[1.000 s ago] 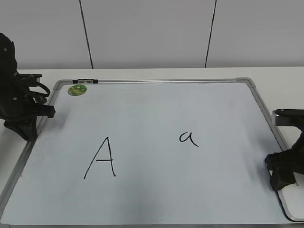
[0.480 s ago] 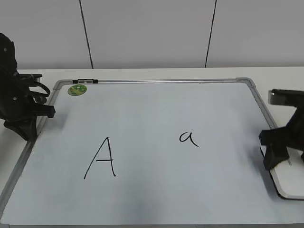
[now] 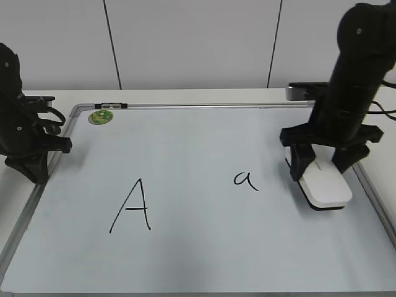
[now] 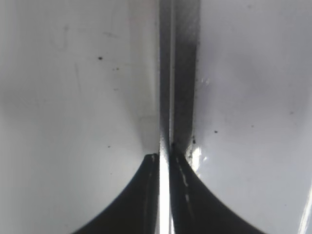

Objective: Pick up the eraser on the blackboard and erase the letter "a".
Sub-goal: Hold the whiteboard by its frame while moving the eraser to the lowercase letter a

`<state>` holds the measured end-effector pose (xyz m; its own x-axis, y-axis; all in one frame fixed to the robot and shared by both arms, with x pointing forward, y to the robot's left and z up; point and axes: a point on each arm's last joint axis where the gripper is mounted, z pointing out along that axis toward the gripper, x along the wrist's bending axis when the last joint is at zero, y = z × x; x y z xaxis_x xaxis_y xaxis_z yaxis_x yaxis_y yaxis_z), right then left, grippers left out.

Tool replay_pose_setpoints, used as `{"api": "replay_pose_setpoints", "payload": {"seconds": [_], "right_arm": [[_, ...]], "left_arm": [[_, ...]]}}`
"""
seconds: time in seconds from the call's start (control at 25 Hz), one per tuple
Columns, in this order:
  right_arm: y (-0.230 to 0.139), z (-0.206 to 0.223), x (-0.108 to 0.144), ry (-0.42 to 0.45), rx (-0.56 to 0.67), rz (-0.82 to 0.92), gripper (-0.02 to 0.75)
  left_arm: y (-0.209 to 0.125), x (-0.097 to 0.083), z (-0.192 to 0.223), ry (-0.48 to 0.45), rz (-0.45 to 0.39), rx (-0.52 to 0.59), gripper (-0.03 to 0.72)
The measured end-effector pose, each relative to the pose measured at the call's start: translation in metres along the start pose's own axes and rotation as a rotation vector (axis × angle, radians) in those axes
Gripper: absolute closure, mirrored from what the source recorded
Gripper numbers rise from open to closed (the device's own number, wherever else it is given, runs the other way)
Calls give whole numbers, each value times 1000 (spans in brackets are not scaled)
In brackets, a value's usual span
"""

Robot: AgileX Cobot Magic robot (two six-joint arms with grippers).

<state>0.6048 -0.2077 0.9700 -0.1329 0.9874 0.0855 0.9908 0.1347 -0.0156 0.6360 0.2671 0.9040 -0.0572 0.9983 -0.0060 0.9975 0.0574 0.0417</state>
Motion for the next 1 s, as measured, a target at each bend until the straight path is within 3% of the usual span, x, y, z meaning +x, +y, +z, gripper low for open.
{"api": "replay_pose_setpoints", "payload": {"seconds": [0.4, 0.76, 1.0], "right_arm": [[54, 33, 26, 6, 20, -54, 212], [63, 52, 35, 1, 78, -71, 212], [54, 62, 80, -49, 90, -203, 212]], "left_arm": [[0, 0, 0, -5, -5, 1, 647], [0, 0, 1, -7, -4, 3, 647], [0, 1, 1, -8, -6, 3, 647]]}}
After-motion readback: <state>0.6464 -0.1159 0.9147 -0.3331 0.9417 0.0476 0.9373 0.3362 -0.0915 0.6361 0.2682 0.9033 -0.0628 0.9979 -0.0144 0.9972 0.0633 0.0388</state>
